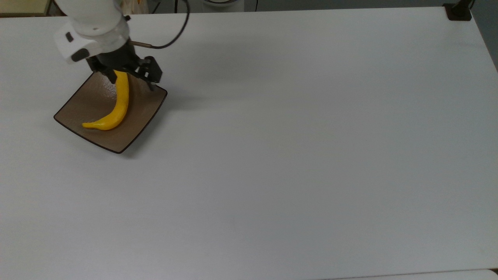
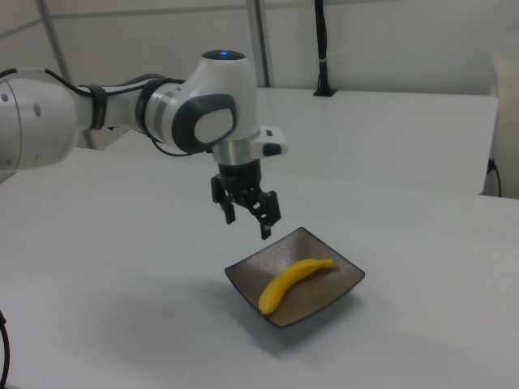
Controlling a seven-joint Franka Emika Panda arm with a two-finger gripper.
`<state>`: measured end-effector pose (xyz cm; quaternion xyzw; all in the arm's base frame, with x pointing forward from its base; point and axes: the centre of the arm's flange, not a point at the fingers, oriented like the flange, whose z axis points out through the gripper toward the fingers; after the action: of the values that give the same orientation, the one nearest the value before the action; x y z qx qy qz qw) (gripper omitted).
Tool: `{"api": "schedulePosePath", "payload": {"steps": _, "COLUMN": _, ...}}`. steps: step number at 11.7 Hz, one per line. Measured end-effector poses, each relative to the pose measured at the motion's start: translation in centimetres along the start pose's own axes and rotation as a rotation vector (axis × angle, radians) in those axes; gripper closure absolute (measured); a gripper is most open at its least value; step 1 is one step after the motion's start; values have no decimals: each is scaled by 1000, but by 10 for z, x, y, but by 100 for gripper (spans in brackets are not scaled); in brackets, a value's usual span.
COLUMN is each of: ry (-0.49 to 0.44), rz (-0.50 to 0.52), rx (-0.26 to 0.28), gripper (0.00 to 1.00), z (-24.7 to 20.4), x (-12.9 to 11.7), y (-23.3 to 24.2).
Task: Bananas placed on a ceramic plate
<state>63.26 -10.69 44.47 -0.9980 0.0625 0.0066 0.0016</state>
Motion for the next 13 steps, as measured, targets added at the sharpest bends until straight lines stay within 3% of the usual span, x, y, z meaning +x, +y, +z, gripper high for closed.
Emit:
{"api": "schedulePosePath", "payload": {"steps": 4, "ry": 38, "rz": -5, "rx": 59, "gripper": 0, "z": -32, "x": -8, "y": -100}}
{"api": "schedulePosePath", "payload": {"steps": 7, "ry": 66, "rz": -41, "rx": 105, "gripper": 0, "z": -65, "x": -27, "y": -144}}
{"api": "schedulePosePath", "payload": {"steps": 13, "ry": 62, "rz": -156, "rx": 20, "gripper": 0, "z": -73, "x": -78, "y": -182}}
